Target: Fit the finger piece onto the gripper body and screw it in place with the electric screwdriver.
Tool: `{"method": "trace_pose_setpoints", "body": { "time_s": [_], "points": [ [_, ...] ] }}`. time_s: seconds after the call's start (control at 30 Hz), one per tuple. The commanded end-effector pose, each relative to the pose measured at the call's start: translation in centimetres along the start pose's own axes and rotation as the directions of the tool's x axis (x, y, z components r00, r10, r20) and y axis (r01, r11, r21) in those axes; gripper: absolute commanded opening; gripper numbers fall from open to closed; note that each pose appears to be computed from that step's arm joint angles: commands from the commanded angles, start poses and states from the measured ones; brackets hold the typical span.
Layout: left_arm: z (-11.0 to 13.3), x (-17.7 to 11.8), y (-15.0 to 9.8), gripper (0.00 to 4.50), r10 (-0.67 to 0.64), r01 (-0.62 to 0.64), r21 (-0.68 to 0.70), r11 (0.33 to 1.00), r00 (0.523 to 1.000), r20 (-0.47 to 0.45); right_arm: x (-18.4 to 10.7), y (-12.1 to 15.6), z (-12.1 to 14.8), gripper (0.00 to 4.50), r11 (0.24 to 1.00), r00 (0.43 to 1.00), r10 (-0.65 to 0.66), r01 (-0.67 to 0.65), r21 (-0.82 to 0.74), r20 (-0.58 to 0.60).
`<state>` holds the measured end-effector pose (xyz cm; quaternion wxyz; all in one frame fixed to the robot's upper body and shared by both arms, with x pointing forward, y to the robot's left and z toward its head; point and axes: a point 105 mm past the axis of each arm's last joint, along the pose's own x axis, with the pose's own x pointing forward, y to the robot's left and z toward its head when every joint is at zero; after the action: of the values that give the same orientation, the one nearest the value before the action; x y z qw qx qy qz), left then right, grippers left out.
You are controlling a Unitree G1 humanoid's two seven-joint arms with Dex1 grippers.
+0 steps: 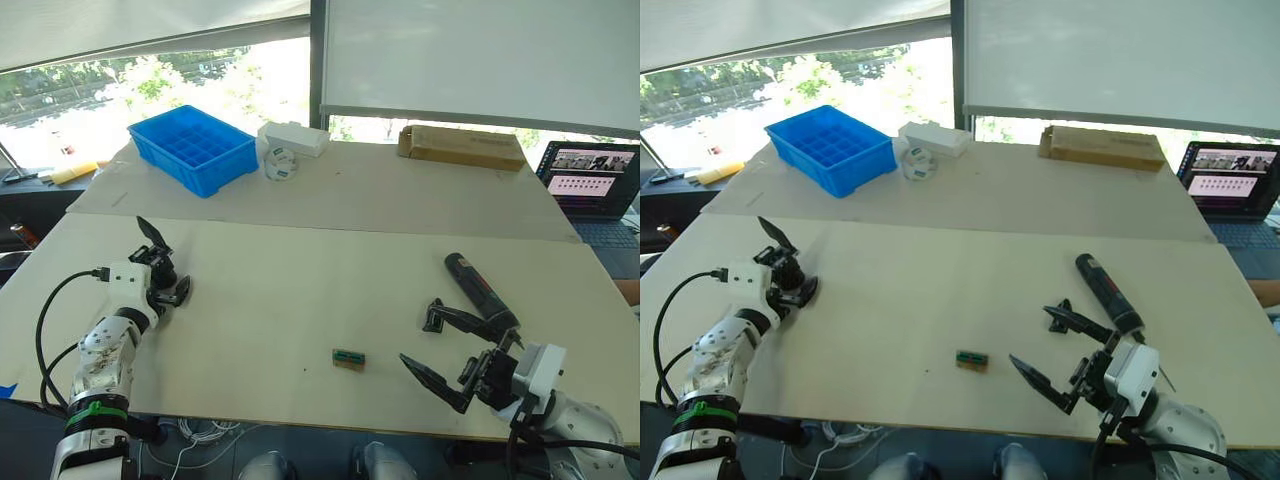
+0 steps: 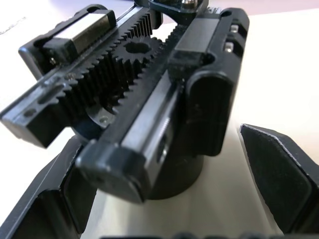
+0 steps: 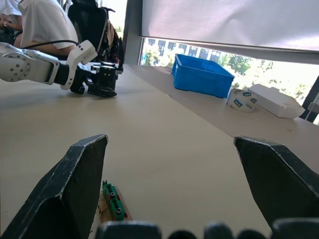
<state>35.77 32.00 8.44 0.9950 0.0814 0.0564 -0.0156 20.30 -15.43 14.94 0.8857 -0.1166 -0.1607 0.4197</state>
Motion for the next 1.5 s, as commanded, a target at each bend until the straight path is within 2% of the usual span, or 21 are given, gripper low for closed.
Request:
{"method": "trace_pose_setpoints", "body": {
  "time_s": [0.03, 0.17, 0.2, 0.23, 0.27, 0.37, 0.5, 0.6, 0.7, 0.83, 0.97, 1.07, 1.23, 1.3, 1.37, 1.5],
  "points": [
    [0.4, 0.1, 0.5, 4.5, 0.001, -0.001, 0.023, 1.0, 1.0, 0.016, 0.0, 0.0, 0.8, 4.47, 0.999, 0.999, -0.01, 0.011, -0.03, 0.031],
    [0.5, 0.5, 0.1, 3.32, -0.024, 0.023, 0.027, 0.999, 0.999, 0.028, -0.1, 0.0, 0.6, 4.5, 1.0, 1.0, -0.01, 0.01, -0.026, 0.021],
    [0.4, 0.6, 0.1, 2.71, -0.022, 0.021, 0.041, 0.999, 1.0, 0.021, -0.1, 0.0, 0.6, 4.5, 1.0, 1.0, -0.01, 0.01, -0.026, 0.019],
    [0.1, 0.6, 0.2, 2.42, -0.019, 0.018, 0.047, 0.999, 1.0, 0.016, -0.2, -0.1, 0.5, 4.5, 1.0, 1.0, -0.011, 0.011, -0.028, 0.014],
    [-0.2, 0.5, 0.2, 2.37, -0.019, 0.018, 0.049, 0.999, 1.0, 0.01, -0.3, -0.2, 0.5, 4.5, 0.999, 1.0, -0.015, 0.016, -0.031, 0.009],
    [-0.3, 0.3, -0.3, 2.37, -0.053, 0.052, 0.044, 0.998, 0.998, 0.026, -0.7, -0.7, 0.4, 4.5, 0.999, 1.0, -0.027, 0.027, -0.039, -0.003],
    [2.7, 0.3, -3.4, 2.37, -0.176, 0.172, 0.037, 0.984, 0.971, 0.163, -1.4, -0.7, 0.4, 4.5, 0.999, 0.999, -0.03, 0.029, -0.042, -0.023],
    [5.6, 0.1, -8.2, 2.37, -0.322, 0.318, 0.058, 0.946, 0.915, 0.244, -2.1, -0.8, 0.5, 4.5, 0.999, 0.999, -0.027, 0.025, -0.044, -0.044],
    [7.3, -0.4, -12.5, 2.37, -0.423, 0.427, 0.052, 0.903, 0.862, 0.278, -2.8, -0.9, 0.5, 4.5, 0.999, 0.998, -0.026, 0.023, -0.049, -0.065],
    [7.7, -1.0, -18.3, 2.37, -0.553, 0.562, 0.047, 0.826, 0.792, 0.259, -3.5, -0.9, 0.7, 4.5, 0.998, 0.996, -0.027, 0.023, -0.05, -0.087],
    [7.0, -1.1, -22.6, 2.37, -0.642, 0.645, 0.072, 0.761, 0.733, 0.225, -3.6, -1.0, 1.1, 4.5, 0.997, 0.995, -0.066, 0.063, -0.035, -0.075],
    [6.4, -1.0, -24.4, 2.37, -0.682, 0.679, 0.095, 0.728, 0.703, 0.199, -3.3, -1.3, 1.7, 4.5, 0.994, 0.993, -0.11, 0.109, -0.019, -0.046],
    [5.7, -0.9, -27.2, 2.37, -0.728, 0.72, 0.119, 0.684, 0.665, 0.165, -3.0, 0.1, 1.8, 4.5, 0.998, 0.996, -0.054, 0.053, -0.021, -0.067],
    [5.6, -1.3, -28.3, 2.37, -0.753, 0.741, 0.14, 0.657, 0.639, 0.157, -3.1, 0.3, 1.6, 4.5, 0.998, 0.995, -0.067, 0.066, -0.015, -0.077],
    [5.6, -2.0, -29.2, 2.37, -0.792, 0.774, 0.17, 0.61, 0.59, 0.153, -3.2, 0.3, 1.6, 4.5, 0.996, 0.993, -0.086, 0.085, -0.009, -0.079],
    [5.1, -1.7, -29.2, 2.37, -0.78, 0.769, 0.132, 0.625, 0.609, 0.145, -3.3, 0.3, 1.5, 4.5, 0.994, 0.991, -0.109, 0.109, -0.004, -0.081]
  ]
}}
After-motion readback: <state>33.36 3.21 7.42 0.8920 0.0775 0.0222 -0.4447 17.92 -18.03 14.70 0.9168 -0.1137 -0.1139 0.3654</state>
